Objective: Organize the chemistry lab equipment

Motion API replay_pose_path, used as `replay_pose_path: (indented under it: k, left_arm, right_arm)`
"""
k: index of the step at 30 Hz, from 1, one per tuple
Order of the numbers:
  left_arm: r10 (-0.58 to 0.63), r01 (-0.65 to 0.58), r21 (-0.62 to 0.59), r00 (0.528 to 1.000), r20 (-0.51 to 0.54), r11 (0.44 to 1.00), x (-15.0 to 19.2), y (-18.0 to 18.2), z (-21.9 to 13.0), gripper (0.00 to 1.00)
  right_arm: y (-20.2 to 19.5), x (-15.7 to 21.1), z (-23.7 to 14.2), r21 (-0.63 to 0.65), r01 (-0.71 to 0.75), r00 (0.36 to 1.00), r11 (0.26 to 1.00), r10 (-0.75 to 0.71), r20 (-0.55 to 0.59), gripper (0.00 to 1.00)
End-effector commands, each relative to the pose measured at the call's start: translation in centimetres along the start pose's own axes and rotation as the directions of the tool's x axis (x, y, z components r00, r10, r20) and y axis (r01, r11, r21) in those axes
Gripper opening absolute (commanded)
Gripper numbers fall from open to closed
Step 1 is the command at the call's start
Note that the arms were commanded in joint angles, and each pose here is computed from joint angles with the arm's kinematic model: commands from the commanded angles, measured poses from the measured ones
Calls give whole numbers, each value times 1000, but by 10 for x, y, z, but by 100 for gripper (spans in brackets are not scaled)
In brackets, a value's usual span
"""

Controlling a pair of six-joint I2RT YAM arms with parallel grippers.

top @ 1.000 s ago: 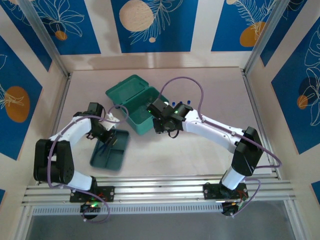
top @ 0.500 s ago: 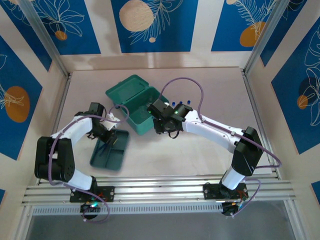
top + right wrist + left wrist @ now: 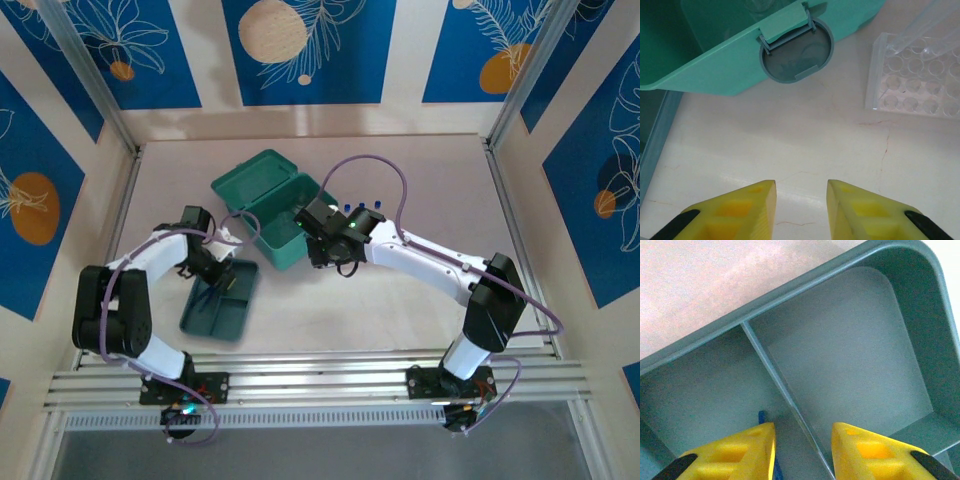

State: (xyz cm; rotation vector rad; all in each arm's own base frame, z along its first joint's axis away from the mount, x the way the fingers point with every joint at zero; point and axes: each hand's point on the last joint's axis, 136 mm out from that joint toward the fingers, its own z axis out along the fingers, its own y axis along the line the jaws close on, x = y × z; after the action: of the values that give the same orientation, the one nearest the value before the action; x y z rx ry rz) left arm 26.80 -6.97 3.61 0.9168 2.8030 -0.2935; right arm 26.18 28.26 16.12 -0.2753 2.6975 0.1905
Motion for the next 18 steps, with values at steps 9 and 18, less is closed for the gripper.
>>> replay_pose_path:
  k: [9, 18]
  left_arm:
    - [23, -23, -6, 998, -50, 1000, 11, -3, 10, 28]
    - [41, -42, -11, 997, -67, 999, 13, -3, 12, 25]
  right_arm:
    - [-6, 3, 4, 19, -28, 1000, 999, 28, -10, 33]
    - [-8, 3, 7, 21, -35, 999, 999, 35, -15, 33]
